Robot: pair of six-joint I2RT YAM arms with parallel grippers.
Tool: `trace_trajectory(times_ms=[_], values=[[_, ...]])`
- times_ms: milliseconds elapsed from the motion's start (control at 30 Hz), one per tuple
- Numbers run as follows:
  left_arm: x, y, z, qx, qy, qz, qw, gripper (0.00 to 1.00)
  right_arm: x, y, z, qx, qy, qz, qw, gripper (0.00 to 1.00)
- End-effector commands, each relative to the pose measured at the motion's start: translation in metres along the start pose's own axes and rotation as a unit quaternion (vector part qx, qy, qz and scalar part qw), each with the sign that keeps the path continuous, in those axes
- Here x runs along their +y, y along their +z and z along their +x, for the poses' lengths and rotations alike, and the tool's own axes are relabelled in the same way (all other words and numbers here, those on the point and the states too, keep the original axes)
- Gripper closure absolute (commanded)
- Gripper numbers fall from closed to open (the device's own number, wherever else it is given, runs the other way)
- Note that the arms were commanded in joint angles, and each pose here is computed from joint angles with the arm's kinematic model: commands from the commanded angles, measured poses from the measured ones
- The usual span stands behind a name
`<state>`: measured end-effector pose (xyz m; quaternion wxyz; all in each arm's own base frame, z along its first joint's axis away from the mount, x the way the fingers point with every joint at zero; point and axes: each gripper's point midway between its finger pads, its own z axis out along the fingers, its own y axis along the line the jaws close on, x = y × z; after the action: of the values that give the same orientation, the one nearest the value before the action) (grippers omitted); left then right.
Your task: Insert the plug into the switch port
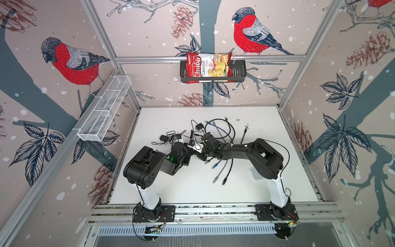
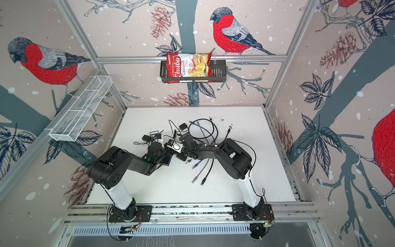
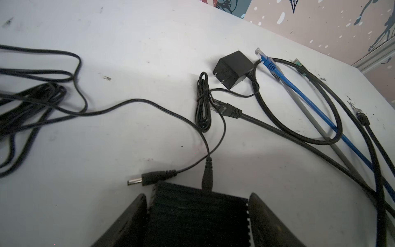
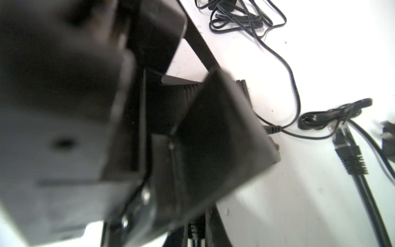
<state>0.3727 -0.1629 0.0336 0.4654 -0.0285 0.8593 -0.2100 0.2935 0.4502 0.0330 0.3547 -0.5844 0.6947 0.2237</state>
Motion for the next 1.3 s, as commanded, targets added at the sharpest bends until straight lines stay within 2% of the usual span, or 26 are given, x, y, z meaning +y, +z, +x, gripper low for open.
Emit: trace_trajectory(times_ms=[0, 233, 467, 700, 867, 1100, 1133, 1167, 1200, 1267], values=[[-0.059, -0.015, 0.034, 0.095, -0.03, 0.165, 0.981, 0.27, 0.013, -0.012, -0.092, -0.168, -0.072, -0.02, 0.983, 0.95], [-0.039, -0.008, 0.023, 0.087, -0.031, 0.101, 0.991, 0.22, 0.0, 0.0, -0.051, -0.066, -0.032, -0.001, 0.997, 0.89], [-0.015, -0.005, 0.01, 0.07, -0.045, 0.04, 0.996, 0.12, -0.019, 0.002, -0.001, 0.029, -0.013, 0.031, 0.999, 0.79], [-0.005, -0.009, 0.002, 0.059, -0.047, 0.018, 0.997, 0.02, -0.036, 0.006, 0.023, 0.07, -0.016, 0.05, 0.996, 0.75], [-0.004, -0.016, -0.009, 0.044, -0.043, 0.006, 0.998, 0.02, -0.053, 0.003, 0.025, 0.079, -0.011, 0.058, 0.995, 0.7], [-0.005, -0.028, -0.026, 0.023, -0.025, -0.002, 0.999, 0.02, -0.059, -0.024, 0.005, 0.037, 0.025, 0.044, 0.998, 0.5], [-0.005, -0.029, -0.029, 0.019, -0.021, -0.004, 1.0, 0.02, -0.061, -0.029, 0.001, 0.029, 0.031, 0.044, 0.998, 0.44], [-0.004, -0.031, -0.03, 0.017, -0.021, -0.008, 1.0, 0.02, -0.06, -0.034, -0.003, 0.021, 0.036, 0.043, 0.998, 0.13], [-0.005, -0.033, -0.032, 0.013, -0.019, -0.007, 1.0, 0.02, -0.061, -0.038, -0.006, 0.012, 0.039, 0.043, 0.998, 0.01], [-0.006, -0.035, -0.035, 0.011, -0.014, -0.008, 1.0, 0.02, -0.061, -0.046, -0.013, -0.001, 0.047, 0.047, 0.998, 0.01]])
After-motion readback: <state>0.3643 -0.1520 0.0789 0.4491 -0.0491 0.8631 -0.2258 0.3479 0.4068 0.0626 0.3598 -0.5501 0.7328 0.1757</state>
